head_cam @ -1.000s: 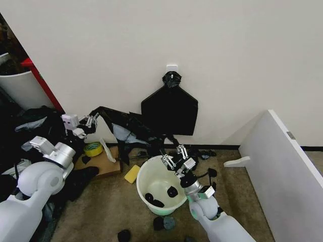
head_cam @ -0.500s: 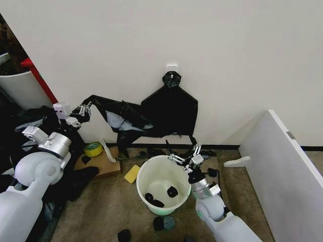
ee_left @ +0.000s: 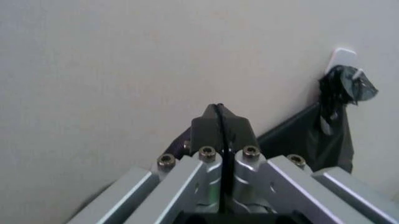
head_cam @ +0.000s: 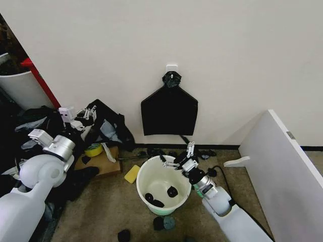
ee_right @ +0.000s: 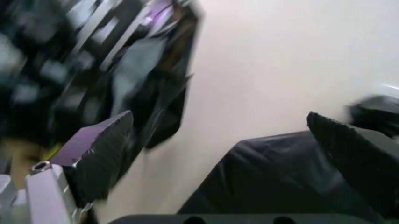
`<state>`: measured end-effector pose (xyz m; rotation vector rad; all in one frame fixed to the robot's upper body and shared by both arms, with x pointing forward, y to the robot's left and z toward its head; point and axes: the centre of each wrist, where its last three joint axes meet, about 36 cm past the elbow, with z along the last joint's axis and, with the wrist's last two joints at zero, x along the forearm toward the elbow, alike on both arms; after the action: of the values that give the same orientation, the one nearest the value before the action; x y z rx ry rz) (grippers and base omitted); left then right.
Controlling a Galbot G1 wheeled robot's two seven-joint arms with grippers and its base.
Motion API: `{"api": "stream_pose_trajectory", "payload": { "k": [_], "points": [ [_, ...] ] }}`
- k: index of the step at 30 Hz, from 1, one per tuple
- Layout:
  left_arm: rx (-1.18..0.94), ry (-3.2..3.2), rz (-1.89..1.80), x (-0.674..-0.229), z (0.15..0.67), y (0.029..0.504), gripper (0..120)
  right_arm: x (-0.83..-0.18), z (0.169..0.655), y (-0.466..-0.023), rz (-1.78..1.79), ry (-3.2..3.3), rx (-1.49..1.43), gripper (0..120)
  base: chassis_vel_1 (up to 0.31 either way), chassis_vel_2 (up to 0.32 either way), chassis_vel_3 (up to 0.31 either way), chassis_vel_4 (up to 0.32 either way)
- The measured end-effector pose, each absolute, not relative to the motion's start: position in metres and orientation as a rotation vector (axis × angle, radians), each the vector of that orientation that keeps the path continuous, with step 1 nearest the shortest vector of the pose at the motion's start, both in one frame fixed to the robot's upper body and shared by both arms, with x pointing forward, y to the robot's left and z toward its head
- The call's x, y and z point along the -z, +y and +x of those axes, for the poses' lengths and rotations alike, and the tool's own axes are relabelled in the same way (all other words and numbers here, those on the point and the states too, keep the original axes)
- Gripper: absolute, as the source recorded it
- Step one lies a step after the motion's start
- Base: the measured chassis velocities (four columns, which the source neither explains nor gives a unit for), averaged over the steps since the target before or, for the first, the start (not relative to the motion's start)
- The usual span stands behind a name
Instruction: Place the garbage bag over the trash bin.
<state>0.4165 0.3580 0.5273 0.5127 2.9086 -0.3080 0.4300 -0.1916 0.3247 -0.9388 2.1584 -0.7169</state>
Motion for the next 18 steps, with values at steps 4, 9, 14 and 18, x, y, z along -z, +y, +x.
{"api": "stream_pose_trajectory", "payload": {
  "k": [4,9,14,18],
  "points": [
    [0.297,2.905,0.534,-0.531,0.411,0.359,0,-0.319,0.434,-0.173,-0.947,2.143,0.806,100,0.000,0.000,0.000,0.000],
    [0.340,2.885,0.562,-0.539,0.406,0.357,0,-0.313,0.439,-0.140,-0.878,2.174,0.785,100,0.000,0.000,0.000,0.000],
    [0.491,2.857,0.626,-0.550,0.396,0.346,0,-0.311,0.440,-0.110,-0.754,2.220,0.748,100,0.000,0.000,0.000,0.000],
    [0.693,2.819,0.692,-0.554,0.387,0.337,0,-0.315,0.445,-0.092,-0.618,2.184,0.812,100,0.000,0.000,0.000,0.000]
  ]
}}
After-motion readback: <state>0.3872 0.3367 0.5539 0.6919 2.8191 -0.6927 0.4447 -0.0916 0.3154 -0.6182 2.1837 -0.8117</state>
